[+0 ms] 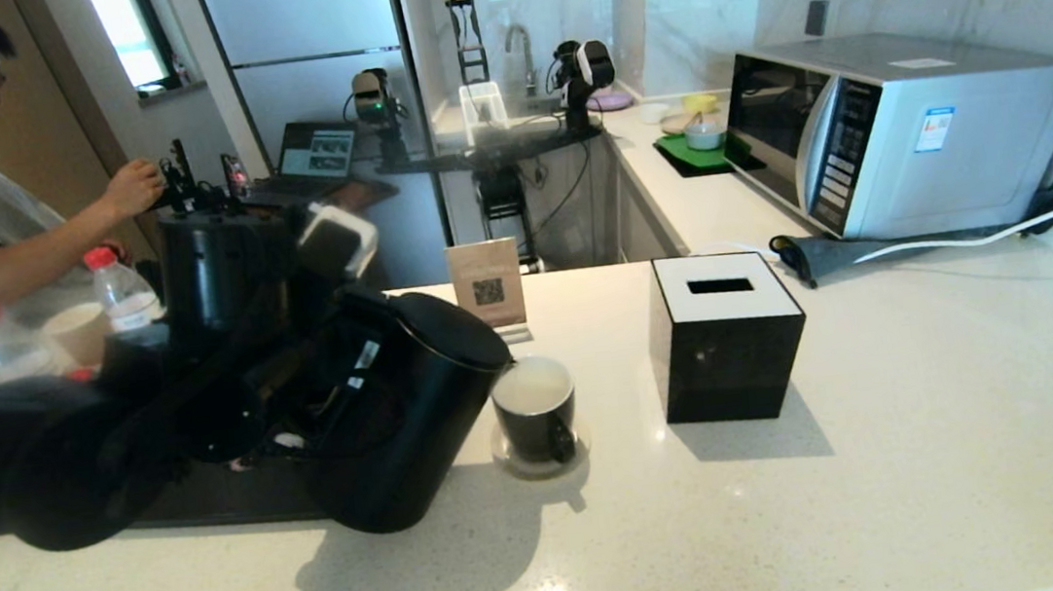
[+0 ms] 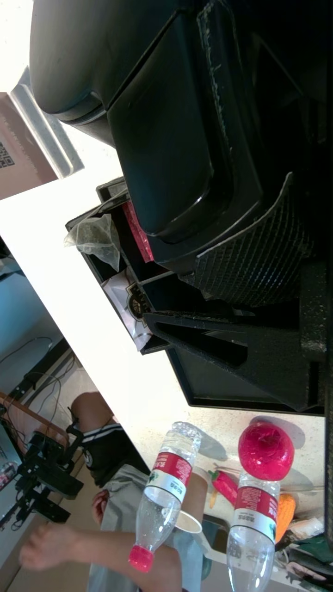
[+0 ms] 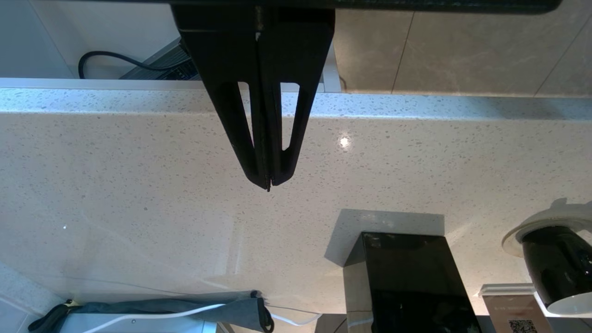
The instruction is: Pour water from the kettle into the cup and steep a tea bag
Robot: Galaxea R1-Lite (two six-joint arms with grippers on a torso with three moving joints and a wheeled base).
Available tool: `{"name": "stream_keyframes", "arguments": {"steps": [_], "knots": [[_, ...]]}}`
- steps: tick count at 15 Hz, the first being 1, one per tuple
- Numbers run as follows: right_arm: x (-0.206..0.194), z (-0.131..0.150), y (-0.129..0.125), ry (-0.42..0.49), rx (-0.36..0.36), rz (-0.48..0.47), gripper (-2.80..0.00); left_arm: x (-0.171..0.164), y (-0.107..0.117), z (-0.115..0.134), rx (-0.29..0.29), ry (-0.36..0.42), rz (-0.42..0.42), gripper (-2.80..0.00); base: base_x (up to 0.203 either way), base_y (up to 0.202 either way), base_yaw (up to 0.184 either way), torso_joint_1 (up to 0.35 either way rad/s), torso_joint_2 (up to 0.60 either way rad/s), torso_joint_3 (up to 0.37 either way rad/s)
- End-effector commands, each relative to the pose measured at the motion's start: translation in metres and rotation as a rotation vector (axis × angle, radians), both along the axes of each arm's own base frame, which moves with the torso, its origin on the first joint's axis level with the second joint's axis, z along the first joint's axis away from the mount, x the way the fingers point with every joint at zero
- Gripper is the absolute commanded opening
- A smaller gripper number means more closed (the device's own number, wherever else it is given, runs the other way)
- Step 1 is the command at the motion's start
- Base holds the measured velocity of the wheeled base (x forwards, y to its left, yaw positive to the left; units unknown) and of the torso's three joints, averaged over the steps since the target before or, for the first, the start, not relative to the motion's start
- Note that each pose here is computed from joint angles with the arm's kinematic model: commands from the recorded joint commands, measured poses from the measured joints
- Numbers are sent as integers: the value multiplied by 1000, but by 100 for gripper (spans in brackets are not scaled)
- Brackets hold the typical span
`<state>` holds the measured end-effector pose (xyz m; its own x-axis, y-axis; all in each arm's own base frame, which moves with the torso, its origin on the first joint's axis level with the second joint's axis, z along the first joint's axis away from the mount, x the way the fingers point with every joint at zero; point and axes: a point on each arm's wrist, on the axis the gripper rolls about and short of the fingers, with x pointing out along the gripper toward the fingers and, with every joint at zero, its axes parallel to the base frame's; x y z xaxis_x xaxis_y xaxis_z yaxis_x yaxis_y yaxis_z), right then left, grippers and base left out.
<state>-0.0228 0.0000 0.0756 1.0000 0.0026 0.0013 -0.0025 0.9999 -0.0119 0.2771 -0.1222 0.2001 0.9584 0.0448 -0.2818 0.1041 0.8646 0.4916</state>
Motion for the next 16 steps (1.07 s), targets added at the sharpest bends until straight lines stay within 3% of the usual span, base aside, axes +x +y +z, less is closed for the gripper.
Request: {"name": "stream_keyframes", "arguments": {"steps": [1,16], "knots": [[0,0,0,0,0,1,-280,-1,1,2,5,5,2,-280,0,0,0,0,0,0],[0,0,0,0,0,1,-280,-1,1,9,36,-1,-8,-280,0,0,0,0,0,0]]}}
